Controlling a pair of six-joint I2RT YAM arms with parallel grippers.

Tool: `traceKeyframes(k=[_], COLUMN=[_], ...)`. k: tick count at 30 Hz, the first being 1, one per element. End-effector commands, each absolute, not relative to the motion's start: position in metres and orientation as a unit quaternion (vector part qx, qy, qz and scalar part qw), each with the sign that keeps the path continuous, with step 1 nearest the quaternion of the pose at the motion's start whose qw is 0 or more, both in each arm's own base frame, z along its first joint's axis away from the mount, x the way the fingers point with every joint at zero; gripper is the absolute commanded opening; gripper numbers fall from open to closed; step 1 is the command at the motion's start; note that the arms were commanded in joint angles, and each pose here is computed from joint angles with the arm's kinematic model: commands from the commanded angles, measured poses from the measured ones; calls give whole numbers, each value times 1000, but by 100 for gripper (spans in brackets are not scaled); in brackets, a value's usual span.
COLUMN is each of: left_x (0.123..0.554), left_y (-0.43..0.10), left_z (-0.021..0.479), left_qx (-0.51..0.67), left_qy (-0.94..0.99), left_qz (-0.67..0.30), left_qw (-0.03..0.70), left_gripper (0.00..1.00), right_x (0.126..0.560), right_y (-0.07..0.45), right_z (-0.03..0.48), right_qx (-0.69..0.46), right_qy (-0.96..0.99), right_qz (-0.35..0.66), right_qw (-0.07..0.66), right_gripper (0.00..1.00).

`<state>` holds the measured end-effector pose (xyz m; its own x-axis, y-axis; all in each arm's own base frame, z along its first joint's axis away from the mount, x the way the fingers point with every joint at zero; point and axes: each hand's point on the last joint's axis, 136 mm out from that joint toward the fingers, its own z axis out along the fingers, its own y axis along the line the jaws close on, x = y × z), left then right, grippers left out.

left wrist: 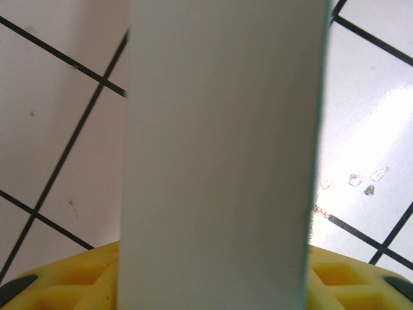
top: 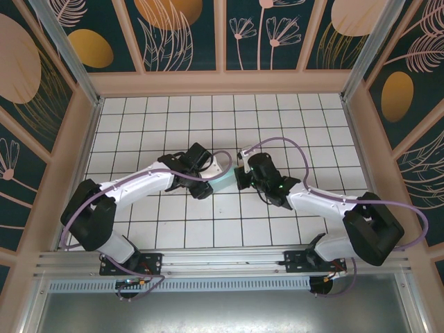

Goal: Fold the paper box

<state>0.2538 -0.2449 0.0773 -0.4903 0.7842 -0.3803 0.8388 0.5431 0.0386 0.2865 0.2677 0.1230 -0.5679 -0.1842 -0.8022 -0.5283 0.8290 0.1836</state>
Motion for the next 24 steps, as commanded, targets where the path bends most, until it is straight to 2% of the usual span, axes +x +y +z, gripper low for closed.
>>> traceKeyframes(k=[1,7,15,20,24], left_x=[248,253,270,282,278], left_y=[-247,-251,-255,-230,-214], left_z=[75,96,149,175,180], left_qx=[468,454,404,297,233], left_qy=[863,860,848,862,873], left_qz=[-89,-101,-118,-102,-109], left_qw=[171,210,321,398,414], left_gripper=[57,78,98,99,99], right_x=[282,285,290,294,294], right_y=[273,273,272,270,271], right_z=[118,121,122,124,124], right_qx=[-200,-191,-171,-155,-152], right_qy=[878,881,889,894,898], right_qz=[206,202,195,188,187], right_qw=[384,383,378,375,369], right_gripper=[0,0,0,0,0])
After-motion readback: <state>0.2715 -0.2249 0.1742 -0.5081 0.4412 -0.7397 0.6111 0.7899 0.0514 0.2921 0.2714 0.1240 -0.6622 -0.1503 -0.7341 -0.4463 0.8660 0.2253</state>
